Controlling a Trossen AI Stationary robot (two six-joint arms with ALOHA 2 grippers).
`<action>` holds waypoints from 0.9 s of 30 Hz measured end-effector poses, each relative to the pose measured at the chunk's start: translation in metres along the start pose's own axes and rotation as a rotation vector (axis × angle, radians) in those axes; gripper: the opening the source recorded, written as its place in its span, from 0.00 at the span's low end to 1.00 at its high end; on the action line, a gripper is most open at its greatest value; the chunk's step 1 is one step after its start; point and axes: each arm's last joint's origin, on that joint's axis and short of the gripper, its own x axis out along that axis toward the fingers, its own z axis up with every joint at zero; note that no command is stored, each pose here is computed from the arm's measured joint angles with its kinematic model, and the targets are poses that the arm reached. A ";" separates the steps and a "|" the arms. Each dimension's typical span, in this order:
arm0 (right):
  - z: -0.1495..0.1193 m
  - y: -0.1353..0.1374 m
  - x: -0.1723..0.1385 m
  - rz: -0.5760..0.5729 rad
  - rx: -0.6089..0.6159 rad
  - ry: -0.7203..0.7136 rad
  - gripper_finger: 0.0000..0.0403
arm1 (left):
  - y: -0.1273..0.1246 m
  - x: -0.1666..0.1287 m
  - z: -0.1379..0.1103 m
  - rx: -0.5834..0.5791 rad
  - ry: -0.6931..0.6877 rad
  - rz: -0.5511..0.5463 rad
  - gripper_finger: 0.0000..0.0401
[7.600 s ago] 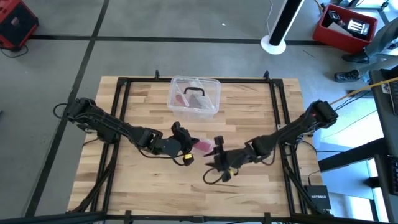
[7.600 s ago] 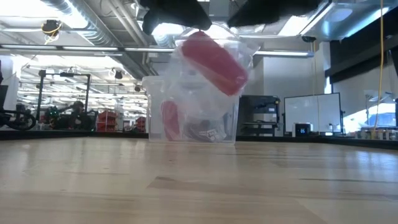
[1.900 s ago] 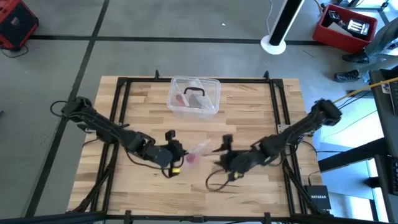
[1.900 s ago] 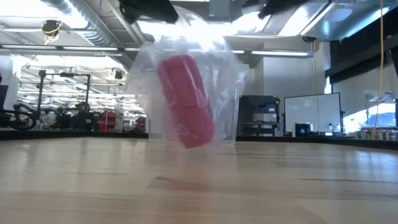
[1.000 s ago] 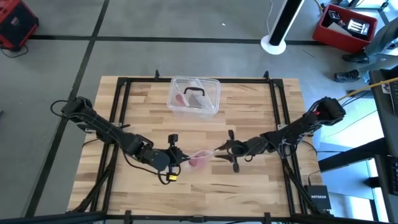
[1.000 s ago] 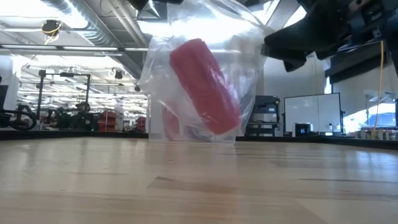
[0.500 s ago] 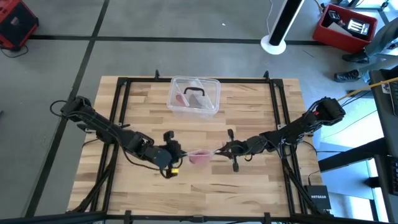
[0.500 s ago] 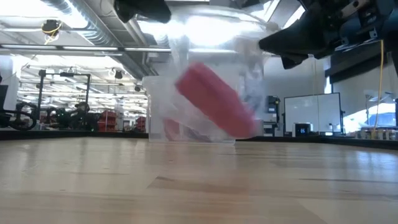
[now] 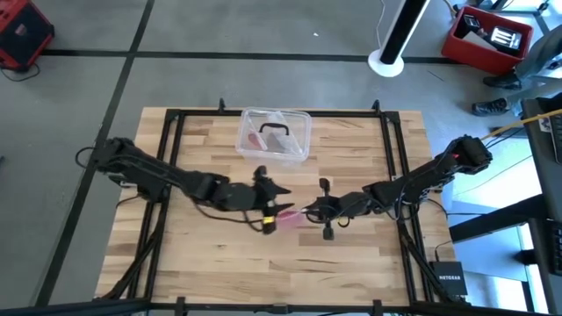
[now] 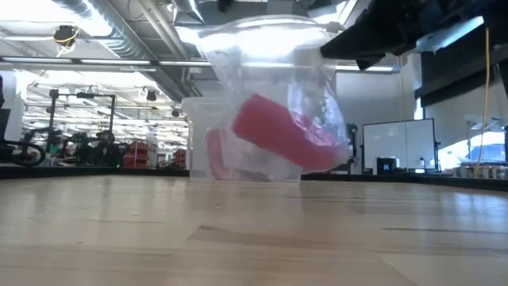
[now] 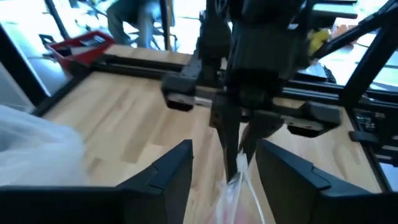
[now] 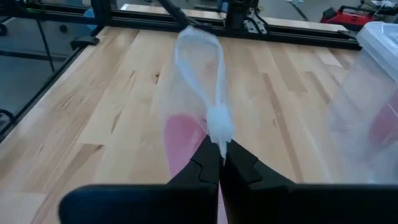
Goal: Roll bandage
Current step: Close the transparent zip bag
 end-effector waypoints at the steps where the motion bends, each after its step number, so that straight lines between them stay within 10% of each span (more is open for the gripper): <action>1: 0.002 0.000 0.000 -0.004 -0.001 0.003 0.01 | 0.001 0.008 -0.003 -0.007 0.008 -0.014 0.43; 12: 0.001 0.000 0.000 -0.007 -0.007 0.037 0.01 | -0.007 0.062 -0.039 -0.043 0.049 -0.071 0.43; 27: 0.002 0.000 0.000 -0.016 -0.001 0.022 0.01 | -0.007 0.065 -0.044 -0.053 0.065 -0.050 0.29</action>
